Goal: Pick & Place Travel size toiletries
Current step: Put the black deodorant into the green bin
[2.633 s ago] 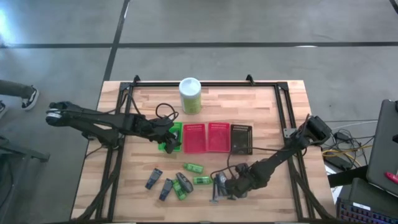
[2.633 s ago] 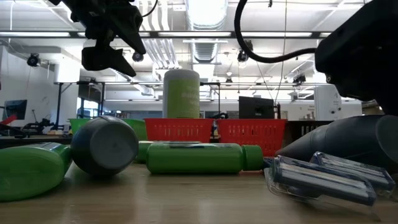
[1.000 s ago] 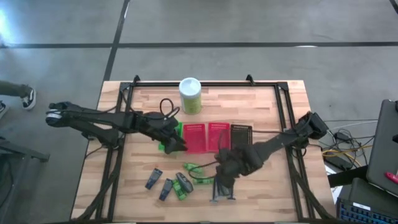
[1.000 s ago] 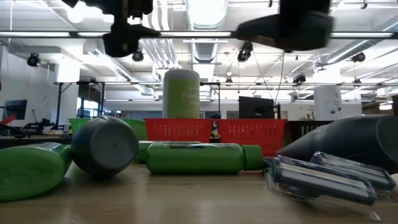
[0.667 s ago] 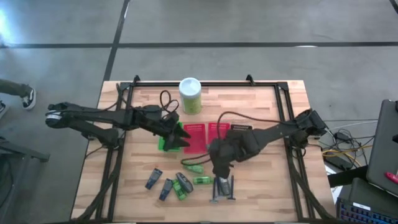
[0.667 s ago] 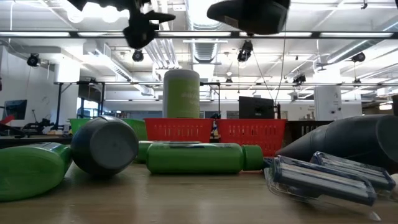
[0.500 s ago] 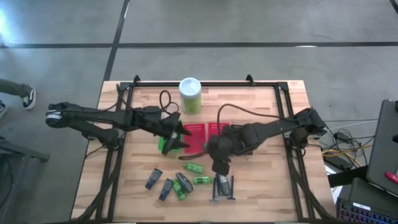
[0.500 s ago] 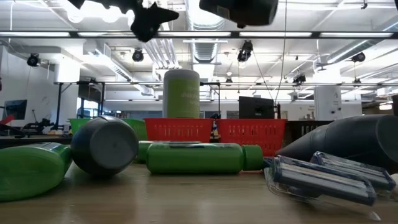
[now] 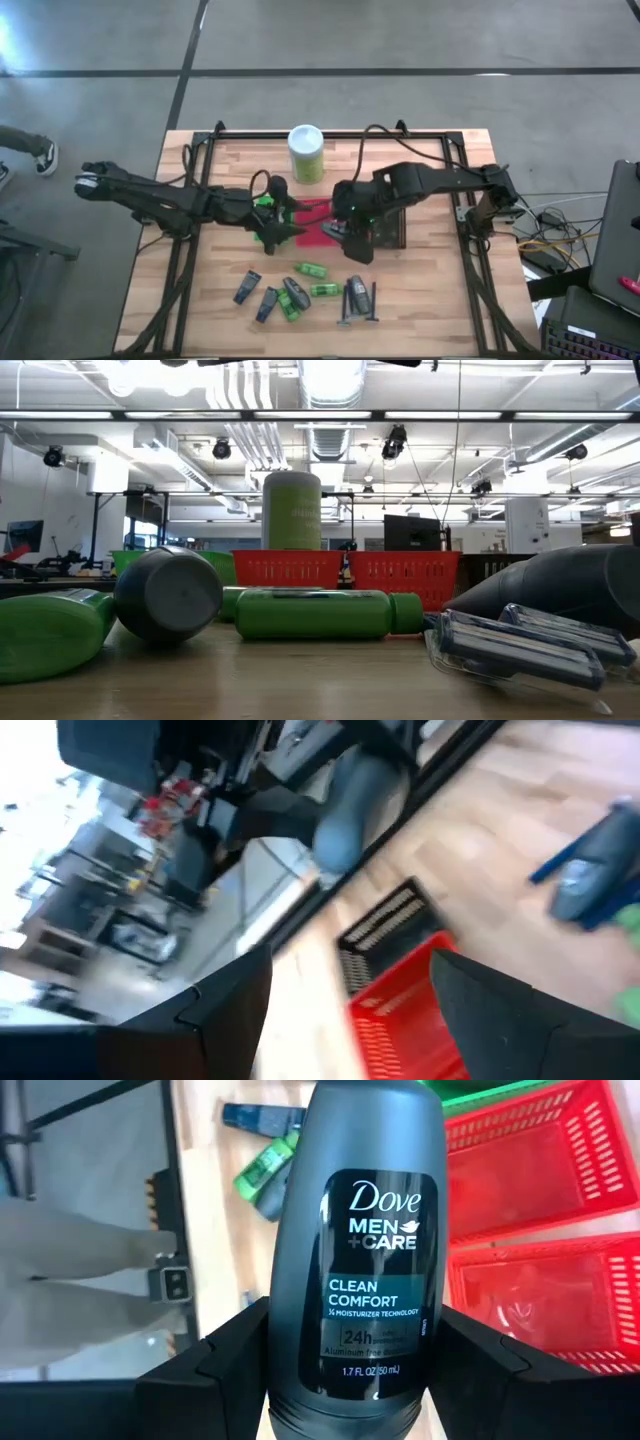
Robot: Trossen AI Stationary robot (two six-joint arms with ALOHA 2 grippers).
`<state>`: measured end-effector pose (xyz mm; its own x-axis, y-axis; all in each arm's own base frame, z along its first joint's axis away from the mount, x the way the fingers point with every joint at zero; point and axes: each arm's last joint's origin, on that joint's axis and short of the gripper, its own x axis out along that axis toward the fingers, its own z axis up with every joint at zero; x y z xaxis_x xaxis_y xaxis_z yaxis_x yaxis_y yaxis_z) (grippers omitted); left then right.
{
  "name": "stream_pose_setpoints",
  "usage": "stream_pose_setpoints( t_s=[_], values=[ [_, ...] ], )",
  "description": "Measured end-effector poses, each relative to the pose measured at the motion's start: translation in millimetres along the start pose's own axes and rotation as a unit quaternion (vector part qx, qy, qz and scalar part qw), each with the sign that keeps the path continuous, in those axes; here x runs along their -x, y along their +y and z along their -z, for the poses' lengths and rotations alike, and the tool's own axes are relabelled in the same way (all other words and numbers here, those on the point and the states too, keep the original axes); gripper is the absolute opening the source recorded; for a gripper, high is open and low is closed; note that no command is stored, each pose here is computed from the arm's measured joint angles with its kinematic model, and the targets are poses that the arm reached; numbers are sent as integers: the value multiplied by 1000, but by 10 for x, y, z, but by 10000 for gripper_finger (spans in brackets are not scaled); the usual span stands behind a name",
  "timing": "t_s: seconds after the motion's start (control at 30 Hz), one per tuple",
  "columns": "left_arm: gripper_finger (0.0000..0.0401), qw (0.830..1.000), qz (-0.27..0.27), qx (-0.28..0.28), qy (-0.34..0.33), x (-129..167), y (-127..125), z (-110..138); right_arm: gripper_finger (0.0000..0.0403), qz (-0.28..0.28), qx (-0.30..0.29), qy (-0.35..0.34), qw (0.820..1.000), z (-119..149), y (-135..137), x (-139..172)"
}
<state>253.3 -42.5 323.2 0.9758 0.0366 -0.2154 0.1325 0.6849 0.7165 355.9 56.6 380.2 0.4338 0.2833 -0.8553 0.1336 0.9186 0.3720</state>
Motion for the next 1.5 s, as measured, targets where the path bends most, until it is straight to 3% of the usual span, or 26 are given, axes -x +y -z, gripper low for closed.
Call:
stream_pose_setpoints(
  t_s=[0.23, 0.5, 0.73, 1.07, 1.2, 1.5],
  values=[
    [278, 997, -6, -14, -76, -2, 54, -99, 210, -13, 12, 5, 1000, -8, -20, -7],
    [278, 995, 28, -55, -80, -202, -40, -117, 210, -22, 16, -1, 1000, -26, -19, -24],
    [278, 995, 18, -53, -88, -344, 55, -254, 210, -26, 16, 0, 1000, -27, -17, -21],
    [276, 993, 52, -69, -85, -549, -26, -270, 210, -36, 18, 5, 999, -22, -8, -13],
    [250, 993, 47, -73, -80, -577, -16, -282, 210, -36, 17, 7, 999, -17, -8, -17],
    [144, 993, 47, -75, -79, -624, -12, -301, 210, -46, 21, 15, 999, -7, -3, -27]
  ],
)
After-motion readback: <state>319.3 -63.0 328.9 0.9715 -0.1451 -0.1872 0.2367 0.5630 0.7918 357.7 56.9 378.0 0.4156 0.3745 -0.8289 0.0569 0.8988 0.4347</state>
